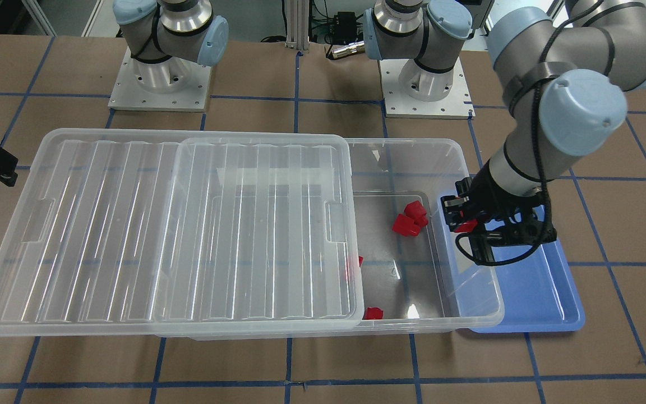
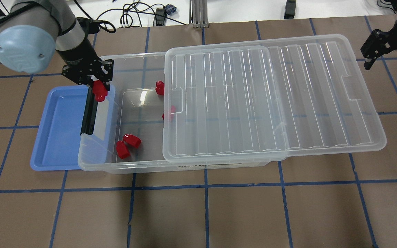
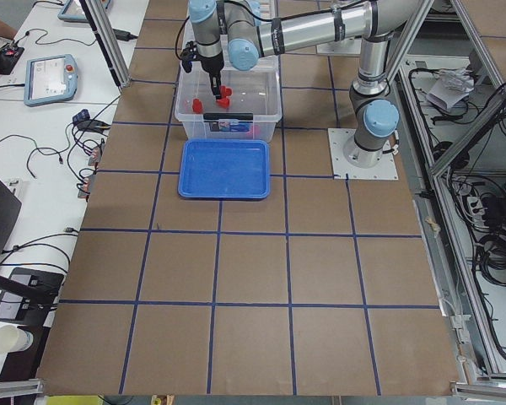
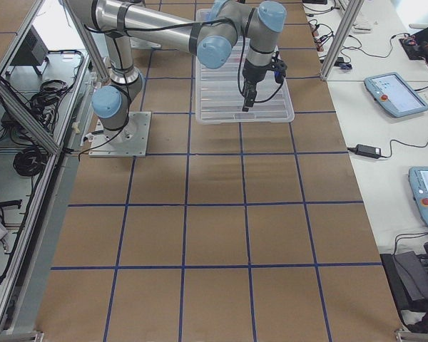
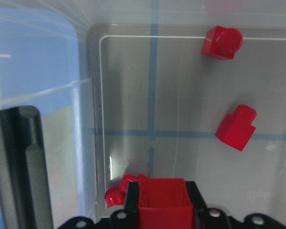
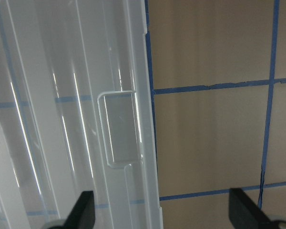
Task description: Place red block in blue tray from box
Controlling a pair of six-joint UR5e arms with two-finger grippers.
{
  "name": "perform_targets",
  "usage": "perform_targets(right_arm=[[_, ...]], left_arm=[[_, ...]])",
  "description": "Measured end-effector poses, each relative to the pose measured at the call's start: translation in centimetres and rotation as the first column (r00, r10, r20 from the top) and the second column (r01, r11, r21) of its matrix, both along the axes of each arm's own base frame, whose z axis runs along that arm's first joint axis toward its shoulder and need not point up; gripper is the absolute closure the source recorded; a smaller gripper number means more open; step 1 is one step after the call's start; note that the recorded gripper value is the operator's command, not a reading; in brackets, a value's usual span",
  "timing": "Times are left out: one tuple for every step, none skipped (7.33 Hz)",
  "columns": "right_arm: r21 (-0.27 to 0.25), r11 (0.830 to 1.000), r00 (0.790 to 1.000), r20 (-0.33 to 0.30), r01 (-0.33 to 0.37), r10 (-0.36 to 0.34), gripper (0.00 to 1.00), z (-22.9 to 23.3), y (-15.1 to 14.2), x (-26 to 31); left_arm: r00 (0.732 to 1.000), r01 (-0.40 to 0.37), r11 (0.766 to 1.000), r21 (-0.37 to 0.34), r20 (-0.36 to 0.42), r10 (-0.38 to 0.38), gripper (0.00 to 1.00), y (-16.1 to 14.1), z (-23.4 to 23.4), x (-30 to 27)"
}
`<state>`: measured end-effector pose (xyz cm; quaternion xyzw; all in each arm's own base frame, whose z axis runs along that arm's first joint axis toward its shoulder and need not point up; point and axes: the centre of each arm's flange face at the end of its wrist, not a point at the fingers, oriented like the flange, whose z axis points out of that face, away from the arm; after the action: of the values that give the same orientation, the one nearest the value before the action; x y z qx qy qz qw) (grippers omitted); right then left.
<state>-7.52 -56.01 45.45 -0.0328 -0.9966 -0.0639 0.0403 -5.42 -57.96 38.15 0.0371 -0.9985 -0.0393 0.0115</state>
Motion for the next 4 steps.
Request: perform_targets(right_arm=[[0.006, 1.0, 1.0, 0.001, 0.004, -0.004, 0.0, -0.5, -0.2, -0.6], [0.012, 1.0, 1.0, 0.003, 0.021, -0.021, 0.0, -1.1, -0.4, -2.0], [0.02, 0.999, 0.999, 0.008, 0.039, -0.039, 0.0, -2.0, -0.6, -4.0], [0.019, 0.999, 0.999, 0.012, 0.035, -0.035, 0.0, -3.0, -0.8, -5.7]], left_arm=[[1.0, 0.024, 1.0, 0.012, -0.014, -0.024, 0.95, -0.1, -0.5, 4.4], [0.998, 0.046, 0.999, 0.029, -0.032, -0.045, 0.95, -0.2, -1.8, 8.8], [0.996, 0.073, 0.997, 0.037, -0.047, -0.071, 0.95, -0.3, -3.7, 12.4], [0.994, 0.099, 0.995, 0.027, -0.053, -0.098, 0.95, -0.3, -6.5, 14.8]])
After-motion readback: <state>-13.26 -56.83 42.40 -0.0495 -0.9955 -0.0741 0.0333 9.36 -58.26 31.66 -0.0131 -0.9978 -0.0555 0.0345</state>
